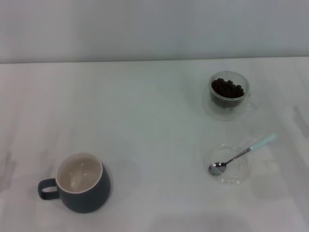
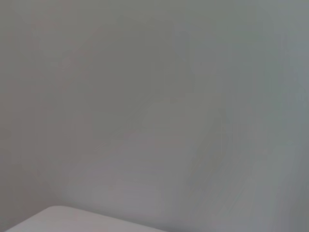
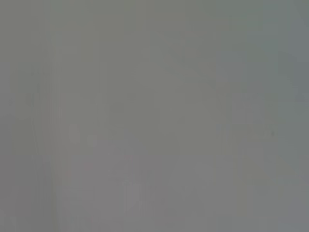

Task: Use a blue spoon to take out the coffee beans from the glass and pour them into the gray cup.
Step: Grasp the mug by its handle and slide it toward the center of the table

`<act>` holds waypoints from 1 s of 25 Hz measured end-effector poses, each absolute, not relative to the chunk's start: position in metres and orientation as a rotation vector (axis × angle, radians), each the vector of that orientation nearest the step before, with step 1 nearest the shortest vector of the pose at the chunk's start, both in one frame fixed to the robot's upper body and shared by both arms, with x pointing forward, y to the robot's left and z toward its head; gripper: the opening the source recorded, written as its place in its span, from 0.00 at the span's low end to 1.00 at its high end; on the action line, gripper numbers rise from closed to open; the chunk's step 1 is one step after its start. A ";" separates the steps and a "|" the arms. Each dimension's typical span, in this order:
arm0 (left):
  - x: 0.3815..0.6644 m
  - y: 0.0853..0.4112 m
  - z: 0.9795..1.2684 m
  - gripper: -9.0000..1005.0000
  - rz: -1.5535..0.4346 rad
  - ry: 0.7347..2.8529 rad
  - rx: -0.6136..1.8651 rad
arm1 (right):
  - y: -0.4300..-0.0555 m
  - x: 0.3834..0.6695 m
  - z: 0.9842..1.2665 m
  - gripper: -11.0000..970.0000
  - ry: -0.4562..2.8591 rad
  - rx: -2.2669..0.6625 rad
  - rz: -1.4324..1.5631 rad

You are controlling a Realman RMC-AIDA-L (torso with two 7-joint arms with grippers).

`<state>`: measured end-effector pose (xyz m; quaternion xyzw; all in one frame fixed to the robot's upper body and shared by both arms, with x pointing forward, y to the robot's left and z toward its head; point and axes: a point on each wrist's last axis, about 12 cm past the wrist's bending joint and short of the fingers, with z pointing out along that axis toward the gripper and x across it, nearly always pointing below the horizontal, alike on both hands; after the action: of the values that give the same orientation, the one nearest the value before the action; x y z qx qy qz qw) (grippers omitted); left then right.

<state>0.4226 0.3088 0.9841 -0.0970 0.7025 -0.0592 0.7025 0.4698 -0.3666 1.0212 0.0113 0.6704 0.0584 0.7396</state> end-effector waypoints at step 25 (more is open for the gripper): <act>0.312 0.292 0.978 0.88 -0.184 1.585 0.149 | -0.370 0.470 1.023 0.90 1.463 0.031 0.116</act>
<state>0.3117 0.2922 0.9776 0.0669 0.7105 -0.0826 0.6956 0.4697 -0.3703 1.0227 0.0142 0.6677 0.0529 0.7424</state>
